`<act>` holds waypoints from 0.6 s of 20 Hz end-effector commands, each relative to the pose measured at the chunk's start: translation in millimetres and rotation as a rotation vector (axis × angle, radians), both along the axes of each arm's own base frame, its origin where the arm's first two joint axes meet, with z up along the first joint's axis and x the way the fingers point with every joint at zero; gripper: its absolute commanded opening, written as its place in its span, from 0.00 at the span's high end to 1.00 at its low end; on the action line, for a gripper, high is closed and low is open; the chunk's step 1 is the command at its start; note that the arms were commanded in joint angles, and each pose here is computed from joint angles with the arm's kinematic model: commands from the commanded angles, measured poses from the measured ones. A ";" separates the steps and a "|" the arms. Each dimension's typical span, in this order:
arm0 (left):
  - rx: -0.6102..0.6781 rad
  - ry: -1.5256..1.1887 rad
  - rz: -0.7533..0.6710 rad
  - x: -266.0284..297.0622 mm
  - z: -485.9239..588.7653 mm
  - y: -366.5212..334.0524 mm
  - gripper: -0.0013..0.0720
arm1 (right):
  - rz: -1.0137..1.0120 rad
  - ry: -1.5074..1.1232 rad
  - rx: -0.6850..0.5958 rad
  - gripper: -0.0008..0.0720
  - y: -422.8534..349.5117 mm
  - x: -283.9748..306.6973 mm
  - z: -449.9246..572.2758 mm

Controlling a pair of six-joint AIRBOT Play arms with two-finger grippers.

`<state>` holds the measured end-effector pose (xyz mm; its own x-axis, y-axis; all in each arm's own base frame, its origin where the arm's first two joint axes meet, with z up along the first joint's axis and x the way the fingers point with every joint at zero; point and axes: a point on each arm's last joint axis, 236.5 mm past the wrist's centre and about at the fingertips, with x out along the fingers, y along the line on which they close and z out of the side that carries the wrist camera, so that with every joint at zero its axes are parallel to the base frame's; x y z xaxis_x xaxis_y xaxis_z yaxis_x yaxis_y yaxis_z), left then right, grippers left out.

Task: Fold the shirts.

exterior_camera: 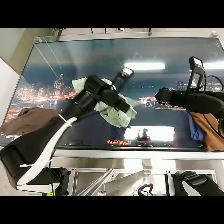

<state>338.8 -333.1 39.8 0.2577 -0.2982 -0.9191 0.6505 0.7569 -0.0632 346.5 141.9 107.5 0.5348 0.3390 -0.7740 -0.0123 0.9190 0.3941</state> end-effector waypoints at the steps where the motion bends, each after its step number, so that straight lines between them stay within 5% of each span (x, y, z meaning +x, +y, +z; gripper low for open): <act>1: 0.015 0.036 -0.002 -10.4 -28.0 -14.4 0.27 | 0.032 0.031 0.012 0.43 5.4 -2.4 -6.9; 2: 0.018 0.042 0.023 -0.8 -19.8 -7.0 0.04 | 0.039 0.045 0.026 0.43 8.1 -7.8 -5.7; 6: 0.029 0.025 0.160 49.9 44.0 74.8 0.03 | 0.208 0.169 0.056 0.42 41.4 -68.9 -18.3; 7: 0.022 0.031 0.223 58.6 51.7 102.8 0.03 | 0.230 0.219 0.063 0.33 55.5 -87.9 -35.7; 8: 0.023 0.044 0.287 64.0 52.8 132.0 0.03 | 0.255 0.266 0.072 0.12 71.8 -106.1 -55.9; 12: -0.105 0.215 0.459 52.5 11.6 188.7 0.03 | 0.241 0.342 0.094 0.09 122.8 -128.2 -130.3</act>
